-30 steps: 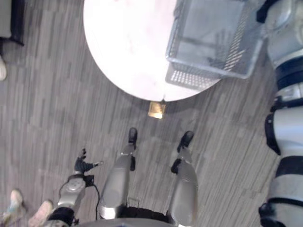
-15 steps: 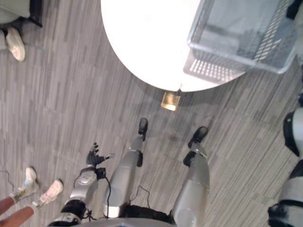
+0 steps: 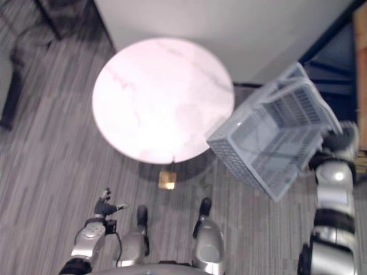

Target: Pick vegetable in the basket

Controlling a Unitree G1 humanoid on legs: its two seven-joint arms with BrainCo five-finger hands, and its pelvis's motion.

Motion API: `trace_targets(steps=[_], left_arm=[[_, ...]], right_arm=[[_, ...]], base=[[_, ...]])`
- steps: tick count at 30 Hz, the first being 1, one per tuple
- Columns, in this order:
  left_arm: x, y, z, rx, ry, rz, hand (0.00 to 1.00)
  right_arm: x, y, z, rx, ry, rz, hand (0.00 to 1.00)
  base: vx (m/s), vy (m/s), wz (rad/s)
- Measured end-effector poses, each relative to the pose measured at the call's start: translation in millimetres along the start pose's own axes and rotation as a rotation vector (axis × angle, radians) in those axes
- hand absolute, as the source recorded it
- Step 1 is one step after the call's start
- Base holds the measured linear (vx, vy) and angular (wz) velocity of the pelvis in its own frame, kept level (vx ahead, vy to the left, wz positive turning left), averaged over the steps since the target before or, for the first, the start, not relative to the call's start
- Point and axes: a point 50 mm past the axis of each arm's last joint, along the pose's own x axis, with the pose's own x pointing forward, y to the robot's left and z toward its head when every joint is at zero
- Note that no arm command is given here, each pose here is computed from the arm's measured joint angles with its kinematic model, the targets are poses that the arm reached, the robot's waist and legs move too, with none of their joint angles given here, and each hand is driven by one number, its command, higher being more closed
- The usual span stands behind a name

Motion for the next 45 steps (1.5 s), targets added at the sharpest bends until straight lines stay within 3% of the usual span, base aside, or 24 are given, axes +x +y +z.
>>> trace_targets(steps=[6,9,13,18,21,28,37,45], left_arm=[[-13,12,-32,0.012,0.113,0.036,0.00],[-11,-3,-40,-0.021,0.178,0.011,0.00],[-16,-13,-55,-0.062,0.258,0.006,0.00],[-36,-14,-86,-0.063,0.368,0.031,0.00],[-39,-14,-90,-0.088,0.378,0.042,0.00],[-34,-19,-81,-0.116,0.347,0.055,0.00],[-24,-3,-72,-0.042,0.309,0.074,0.00],[-13,-1,-63,-0.171,0.319,0.156,0.00]], right_arm=[[-44,28,-62,0.015,0.236,0.041,1.00],[-63,36,-88,-0.030,0.341,0.102,1.00],[-108,53,-117,0.031,0.504,0.152,1.00],[-153,67,-147,0.020,0.682,0.233,1.00],[-177,52,-170,-0.028,0.790,0.225,1.00],[-195,37,-189,-0.030,0.912,0.180,1.00],[-214,56,-193,0.015,0.988,0.224,1.00],[-211,65,-189,0.058,0.961,0.242,1.00]], base=[[0.11,0.019,-2.02],[0.26,-0.226,-1.86],[0.31,-0.232,-1.57],[0.39,-0.153,-2.63],[0.25,0.048,-1.60],[0.35,0.168,-0.82],[0.55,0.147,0.10],[0.45,-0.320,0.92]])
